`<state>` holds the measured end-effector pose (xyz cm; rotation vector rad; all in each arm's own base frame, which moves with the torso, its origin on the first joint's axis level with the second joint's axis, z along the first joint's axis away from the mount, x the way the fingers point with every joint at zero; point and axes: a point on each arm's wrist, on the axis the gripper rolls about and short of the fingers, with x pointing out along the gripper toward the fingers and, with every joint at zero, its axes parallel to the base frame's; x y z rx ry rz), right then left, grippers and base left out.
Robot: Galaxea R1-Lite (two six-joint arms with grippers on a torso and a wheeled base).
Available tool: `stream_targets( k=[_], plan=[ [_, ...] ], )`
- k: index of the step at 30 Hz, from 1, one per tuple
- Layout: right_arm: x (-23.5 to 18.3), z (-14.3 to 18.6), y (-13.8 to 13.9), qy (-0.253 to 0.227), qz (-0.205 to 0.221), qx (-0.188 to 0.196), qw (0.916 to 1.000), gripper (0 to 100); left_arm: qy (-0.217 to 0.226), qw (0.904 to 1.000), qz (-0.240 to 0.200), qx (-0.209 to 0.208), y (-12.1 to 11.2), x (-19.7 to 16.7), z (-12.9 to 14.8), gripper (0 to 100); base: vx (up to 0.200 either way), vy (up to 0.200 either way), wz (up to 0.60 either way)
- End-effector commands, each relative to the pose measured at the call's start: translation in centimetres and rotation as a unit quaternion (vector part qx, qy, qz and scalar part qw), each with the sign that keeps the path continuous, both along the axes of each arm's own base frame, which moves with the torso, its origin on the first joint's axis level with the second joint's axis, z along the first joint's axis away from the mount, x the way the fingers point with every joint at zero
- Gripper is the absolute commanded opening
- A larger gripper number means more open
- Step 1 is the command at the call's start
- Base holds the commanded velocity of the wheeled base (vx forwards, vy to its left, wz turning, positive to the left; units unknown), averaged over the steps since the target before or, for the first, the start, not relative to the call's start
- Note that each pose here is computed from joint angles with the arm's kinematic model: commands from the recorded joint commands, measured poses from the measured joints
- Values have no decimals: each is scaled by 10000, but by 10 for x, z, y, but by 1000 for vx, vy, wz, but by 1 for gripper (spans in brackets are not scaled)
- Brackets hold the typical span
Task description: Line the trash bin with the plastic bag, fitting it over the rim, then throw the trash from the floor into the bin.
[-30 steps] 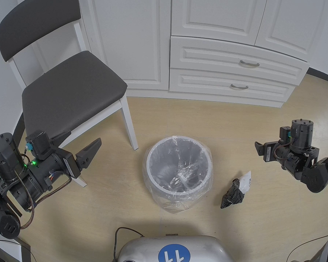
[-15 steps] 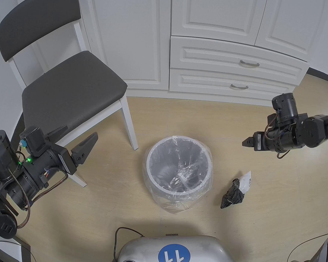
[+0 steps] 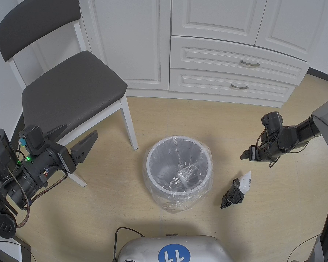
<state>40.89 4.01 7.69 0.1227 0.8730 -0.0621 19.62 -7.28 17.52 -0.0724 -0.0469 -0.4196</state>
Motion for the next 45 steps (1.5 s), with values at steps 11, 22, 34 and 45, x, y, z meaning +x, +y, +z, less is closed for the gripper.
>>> stream_targets(
  k=[11, 22, 34, 45],
  plan=[
    [30, -102, -10, 847, -149, -71, 9963, 100, 38, 10000, -66, 19, -3, 7, -1, 100, 0, 0, 0],
    [48, -132, -13, 938, -241, -34, 9953, 100, 106, 9999, -127, 36, -8, 11, -4, 100, 0, 0, 0],
    [85, -147, -13, 1011, -818, 615, 9896, 100, 63, 9999, -143, 20, -9, 12, -2, 100, 0, 0, 0],
    [88, -162, -8, 1347, -852, 240, 9869, 100, 27, 9999, -143, 7, -9, 12, 0, 100, 0, 0, 0]
  ],
)
